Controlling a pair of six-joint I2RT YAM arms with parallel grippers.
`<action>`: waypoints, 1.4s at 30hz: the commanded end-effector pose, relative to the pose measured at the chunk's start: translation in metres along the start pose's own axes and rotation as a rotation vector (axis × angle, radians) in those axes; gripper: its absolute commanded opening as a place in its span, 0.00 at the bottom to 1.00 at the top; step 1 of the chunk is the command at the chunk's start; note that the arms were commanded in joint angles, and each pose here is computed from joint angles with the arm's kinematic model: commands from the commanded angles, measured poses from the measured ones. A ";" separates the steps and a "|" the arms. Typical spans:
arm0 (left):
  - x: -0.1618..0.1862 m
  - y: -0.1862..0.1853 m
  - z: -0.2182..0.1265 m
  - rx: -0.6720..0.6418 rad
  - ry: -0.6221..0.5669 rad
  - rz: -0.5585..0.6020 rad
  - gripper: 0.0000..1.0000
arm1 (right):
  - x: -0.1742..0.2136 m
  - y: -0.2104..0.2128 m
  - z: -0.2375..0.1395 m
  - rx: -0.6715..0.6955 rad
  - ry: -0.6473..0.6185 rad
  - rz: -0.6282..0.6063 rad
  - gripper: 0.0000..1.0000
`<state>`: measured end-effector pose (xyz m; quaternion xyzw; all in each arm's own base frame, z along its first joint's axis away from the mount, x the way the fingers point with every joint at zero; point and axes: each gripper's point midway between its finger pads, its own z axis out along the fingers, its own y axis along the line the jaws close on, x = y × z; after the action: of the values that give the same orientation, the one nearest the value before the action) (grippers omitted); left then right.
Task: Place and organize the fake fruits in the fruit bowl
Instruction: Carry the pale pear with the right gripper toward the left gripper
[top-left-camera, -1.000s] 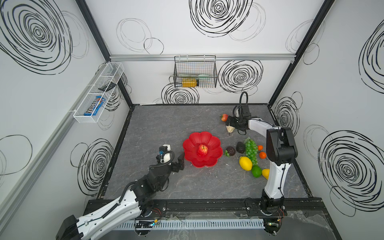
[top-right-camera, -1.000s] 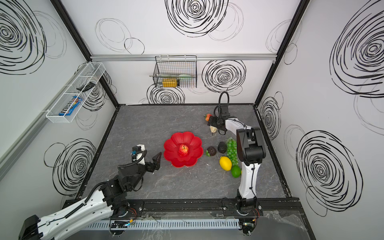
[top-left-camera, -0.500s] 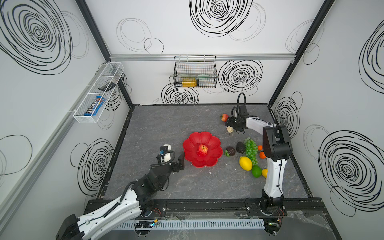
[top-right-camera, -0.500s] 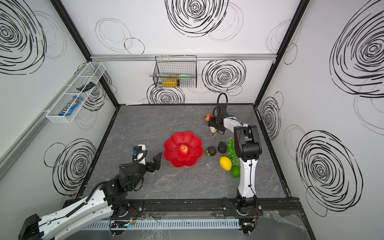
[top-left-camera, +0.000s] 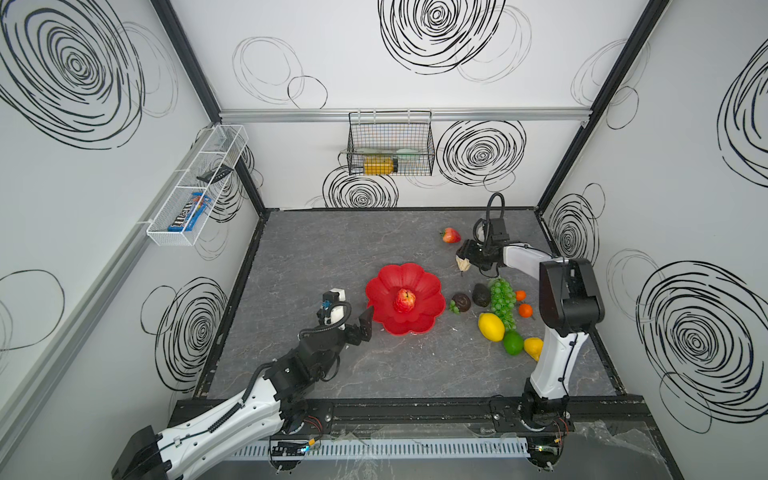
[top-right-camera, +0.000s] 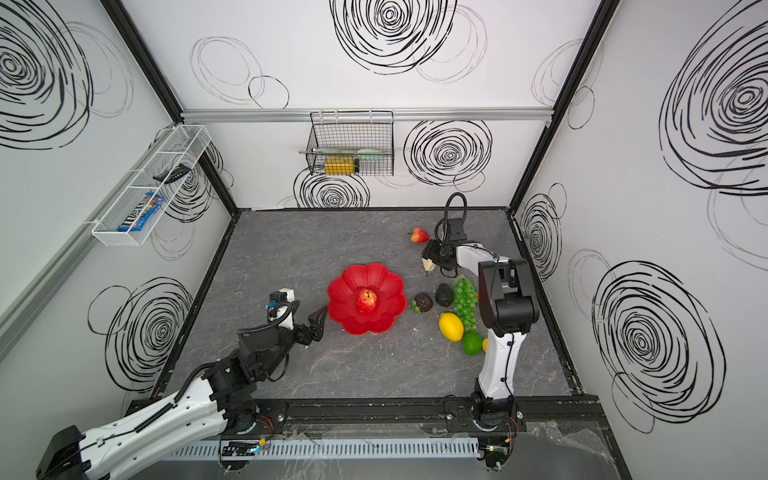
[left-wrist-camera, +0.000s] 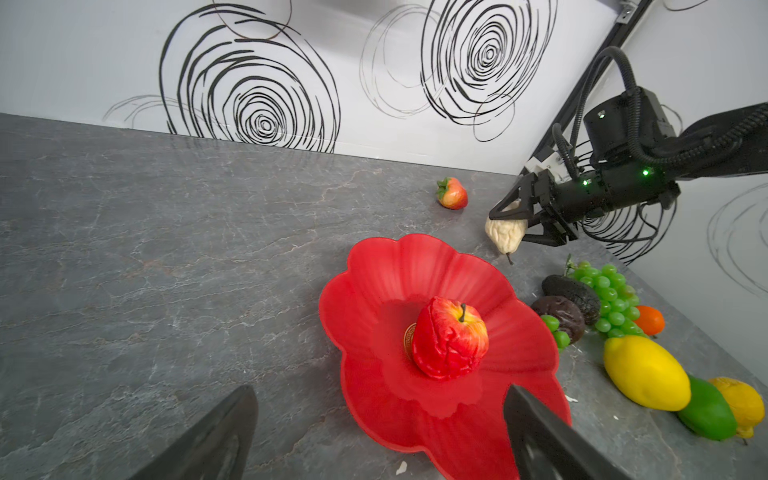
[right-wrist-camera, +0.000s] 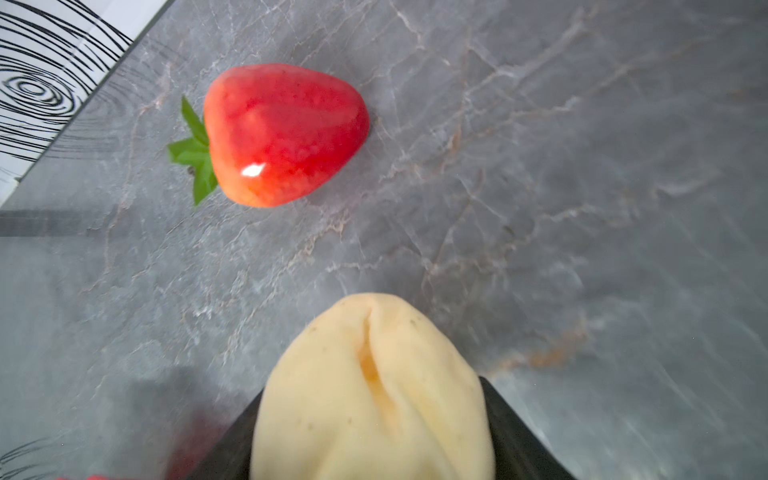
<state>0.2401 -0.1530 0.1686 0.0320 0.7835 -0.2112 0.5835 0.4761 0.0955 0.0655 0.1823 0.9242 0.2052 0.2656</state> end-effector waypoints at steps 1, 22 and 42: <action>-0.011 -0.022 0.000 0.127 -0.054 -0.011 0.96 | -0.021 0.031 -0.048 -0.176 -0.120 0.082 0.64; -0.060 -0.154 0.011 0.438 -0.323 0.109 0.96 | 0.109 0.129 -0.187 -0.742 -0.061 0.444 0.67; -0.049 -0.184 0.032 0.419 -0.347 0.097 0.97 | 0.183 0.171 -0.227 -0.875 0.033 0.428 0.63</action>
<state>0.2245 -0.3252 0.2343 0.1845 0.6353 -0.3358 0.6705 0.2420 0.2586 0.2332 0.2297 0.7191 0.6084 0.2449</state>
